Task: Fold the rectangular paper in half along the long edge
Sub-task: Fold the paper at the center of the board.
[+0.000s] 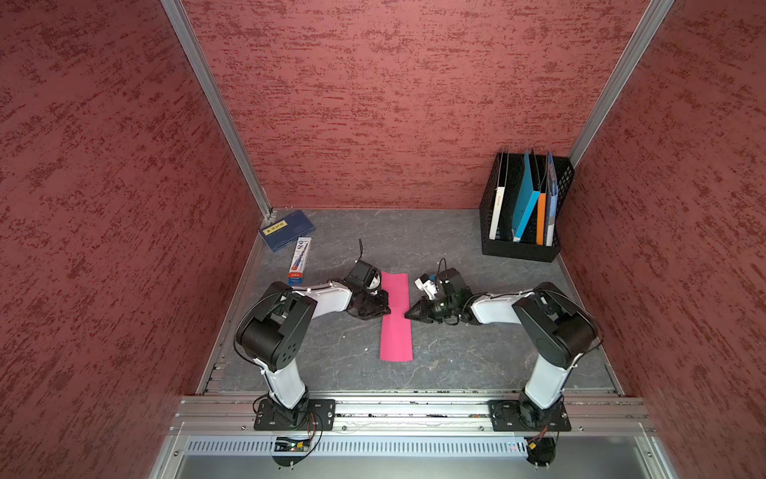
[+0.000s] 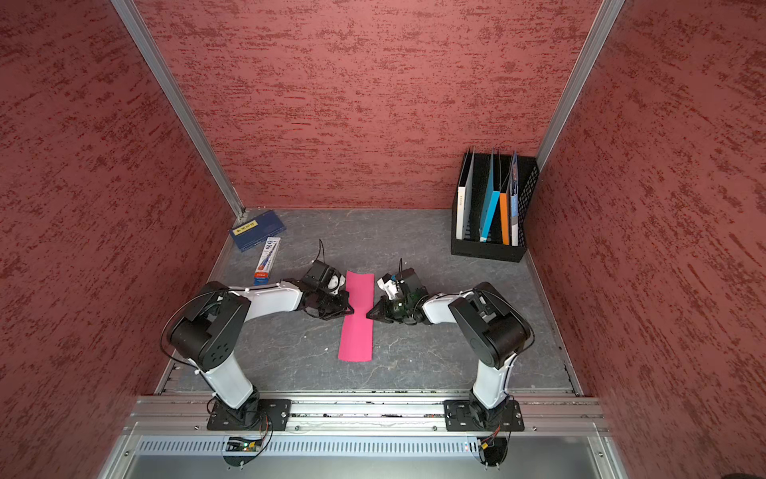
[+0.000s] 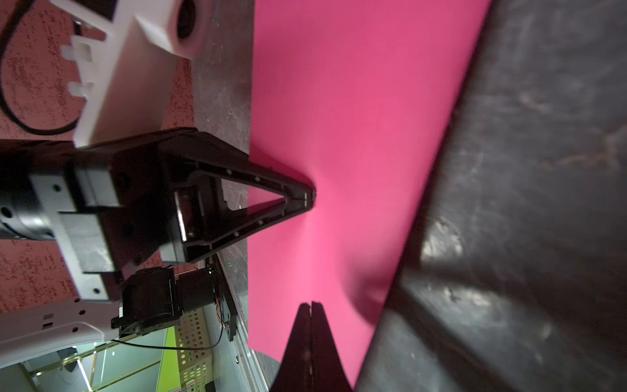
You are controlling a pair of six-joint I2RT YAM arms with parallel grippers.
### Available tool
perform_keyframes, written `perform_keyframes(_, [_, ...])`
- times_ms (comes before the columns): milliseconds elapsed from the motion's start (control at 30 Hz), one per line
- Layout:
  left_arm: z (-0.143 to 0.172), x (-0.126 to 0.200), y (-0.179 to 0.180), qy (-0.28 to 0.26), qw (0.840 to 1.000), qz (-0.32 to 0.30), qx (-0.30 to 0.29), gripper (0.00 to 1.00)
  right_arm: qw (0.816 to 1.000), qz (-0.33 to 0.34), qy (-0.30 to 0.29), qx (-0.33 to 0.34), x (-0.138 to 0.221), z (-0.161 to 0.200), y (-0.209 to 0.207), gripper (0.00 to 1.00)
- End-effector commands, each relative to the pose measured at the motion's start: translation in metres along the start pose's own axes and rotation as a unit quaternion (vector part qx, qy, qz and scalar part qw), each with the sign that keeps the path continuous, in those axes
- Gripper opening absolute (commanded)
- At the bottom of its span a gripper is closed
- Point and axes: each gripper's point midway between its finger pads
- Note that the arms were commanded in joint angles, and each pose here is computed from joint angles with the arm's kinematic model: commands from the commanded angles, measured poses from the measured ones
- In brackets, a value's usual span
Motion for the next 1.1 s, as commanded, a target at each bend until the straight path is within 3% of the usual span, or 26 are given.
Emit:
perform_keyframes(0, [0.0,-0.001,0.001,0.002,1.0,-0.007,0.0,0.0,1.0,0.009,-0.014,0.015,-0.004,-0.014,-0.002,0.0])
perform_keyframes(533, [-0.001,-0.002,0.003,0.004,1.0,-0.006,0.001,0.0,0.99,0.138,0.012,0.0,-0.002,-0.017,-0.043,0.0])
perform_keyframes(1067, [-0.001,-0.002,0.004,0.006,1.0,-0.005,0.002,0.0,0.991,0.13,-0.01,0.002,0.0,-0.036,-0.029,0.0])
Point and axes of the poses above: each gripper's point midway between its finger pads, its own x axis back along the fingers, its own y axis along the line the jaws close on, z = x × y, and after that the axes turned 9 degrees about x, right-handed
